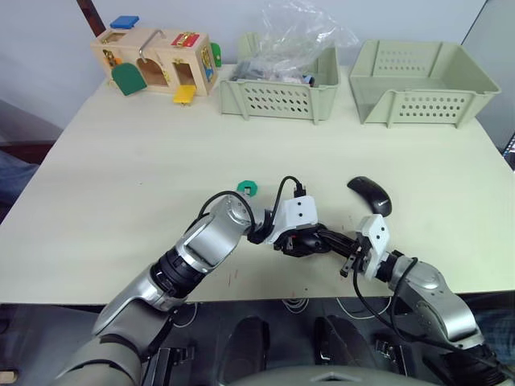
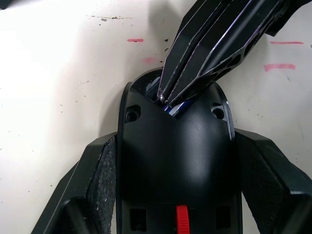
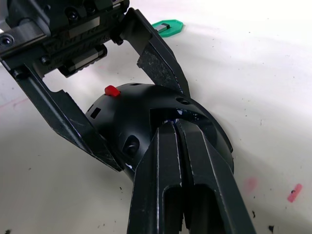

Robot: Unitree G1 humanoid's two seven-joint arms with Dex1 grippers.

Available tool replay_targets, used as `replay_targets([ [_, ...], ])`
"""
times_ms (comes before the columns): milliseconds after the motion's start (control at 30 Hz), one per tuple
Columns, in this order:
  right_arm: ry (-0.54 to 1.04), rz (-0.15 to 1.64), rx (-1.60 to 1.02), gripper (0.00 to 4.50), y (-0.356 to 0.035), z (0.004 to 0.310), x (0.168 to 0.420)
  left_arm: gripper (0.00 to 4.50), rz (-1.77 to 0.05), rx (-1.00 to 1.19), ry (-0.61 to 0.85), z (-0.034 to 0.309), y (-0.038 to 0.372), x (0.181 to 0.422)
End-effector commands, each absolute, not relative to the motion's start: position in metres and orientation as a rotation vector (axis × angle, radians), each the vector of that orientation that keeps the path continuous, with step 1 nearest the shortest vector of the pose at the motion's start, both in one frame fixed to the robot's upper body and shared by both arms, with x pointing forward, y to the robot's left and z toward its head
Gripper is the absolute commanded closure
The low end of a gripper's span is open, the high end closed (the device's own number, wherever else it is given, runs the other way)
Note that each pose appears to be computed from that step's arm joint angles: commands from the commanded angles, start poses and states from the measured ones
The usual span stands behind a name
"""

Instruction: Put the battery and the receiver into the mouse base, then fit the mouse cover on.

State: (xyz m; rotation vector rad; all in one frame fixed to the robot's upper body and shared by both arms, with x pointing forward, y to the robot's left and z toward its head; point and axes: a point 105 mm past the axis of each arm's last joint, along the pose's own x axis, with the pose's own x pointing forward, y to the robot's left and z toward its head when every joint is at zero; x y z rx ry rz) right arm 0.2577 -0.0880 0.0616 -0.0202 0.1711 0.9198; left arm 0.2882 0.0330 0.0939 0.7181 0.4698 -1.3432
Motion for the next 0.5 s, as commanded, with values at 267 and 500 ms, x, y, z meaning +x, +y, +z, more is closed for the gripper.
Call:
replay_targets([
  [267,0.201,1.057,-0.038,4.23,-0.121,0.093,0.236,1.60,-1.367,0.730,0.474,0.091,0.030,0.285],
  [500,0.232,1.172,-0.212,1.25,-0.169,0.125,0.208,1.60,-1.368,0.731,0.473,0.088,0.030,0.286],
])
